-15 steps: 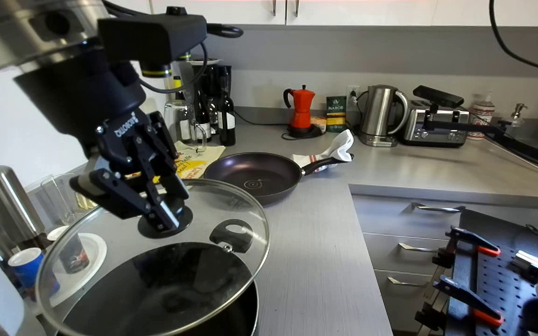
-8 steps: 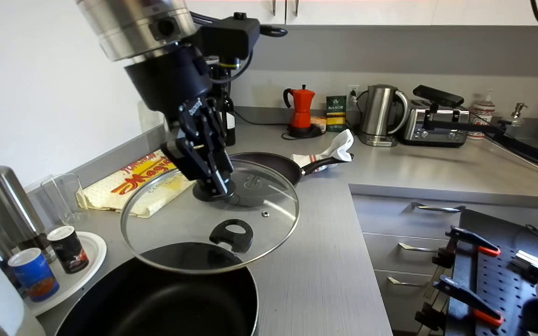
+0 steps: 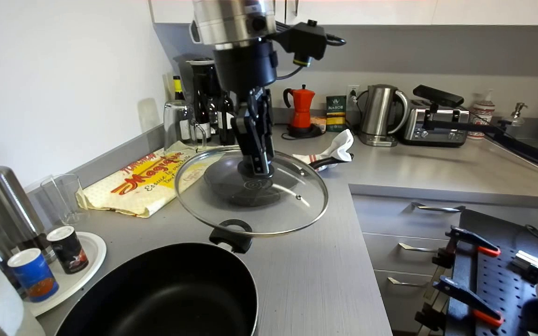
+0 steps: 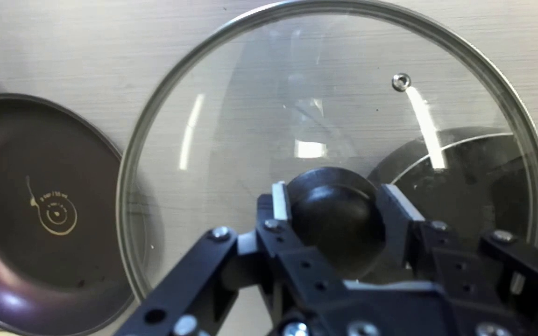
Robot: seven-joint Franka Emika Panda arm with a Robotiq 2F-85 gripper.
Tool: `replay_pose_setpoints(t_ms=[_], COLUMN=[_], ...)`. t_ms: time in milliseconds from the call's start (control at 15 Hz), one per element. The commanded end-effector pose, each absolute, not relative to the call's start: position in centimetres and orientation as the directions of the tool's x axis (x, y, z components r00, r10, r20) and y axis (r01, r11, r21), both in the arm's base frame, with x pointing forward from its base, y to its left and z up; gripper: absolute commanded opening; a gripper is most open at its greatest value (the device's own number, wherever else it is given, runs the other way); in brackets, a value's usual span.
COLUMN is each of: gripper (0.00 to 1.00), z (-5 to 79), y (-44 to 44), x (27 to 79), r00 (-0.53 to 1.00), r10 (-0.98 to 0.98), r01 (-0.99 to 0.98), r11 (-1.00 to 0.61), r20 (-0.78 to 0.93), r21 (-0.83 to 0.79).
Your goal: Remove the lid from the black pot and place it on the counter to the right
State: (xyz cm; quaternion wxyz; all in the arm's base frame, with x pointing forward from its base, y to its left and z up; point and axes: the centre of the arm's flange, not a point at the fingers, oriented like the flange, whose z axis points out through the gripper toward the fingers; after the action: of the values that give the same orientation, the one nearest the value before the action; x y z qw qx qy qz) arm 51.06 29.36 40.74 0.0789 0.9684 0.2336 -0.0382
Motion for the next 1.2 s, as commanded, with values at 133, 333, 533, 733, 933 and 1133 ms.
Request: replay_pose_setpoints(t_ms=[133,333,533,733,933,1133], gripper=[0.24,0.24,0.24,0.24,0.24,0.24], z=[39.7,37.7,35.0,32.4,30.7,29.1], y=[20.5,17.5,15.3,13.7,12.9,12.3], x=[43.4,41.5,40.1,40.5,41.2,42.4], r00=[0.941,0.957,0.966,0.972,0.977,0.979], r10=[0.338,0.29,0.26,0.233,0.214,0.2], r01=[0.339,0.29,0.26,0.233,0.214,0.201], r11=[-0.938,-0.956,-0.965,-0.971,-0.975,-0.978], r20=[-0.019,0.0,0.0,-0.004,-0.01,-0.027], r21=[0.071,0.044,0.044,0.055,0.053,0.047])
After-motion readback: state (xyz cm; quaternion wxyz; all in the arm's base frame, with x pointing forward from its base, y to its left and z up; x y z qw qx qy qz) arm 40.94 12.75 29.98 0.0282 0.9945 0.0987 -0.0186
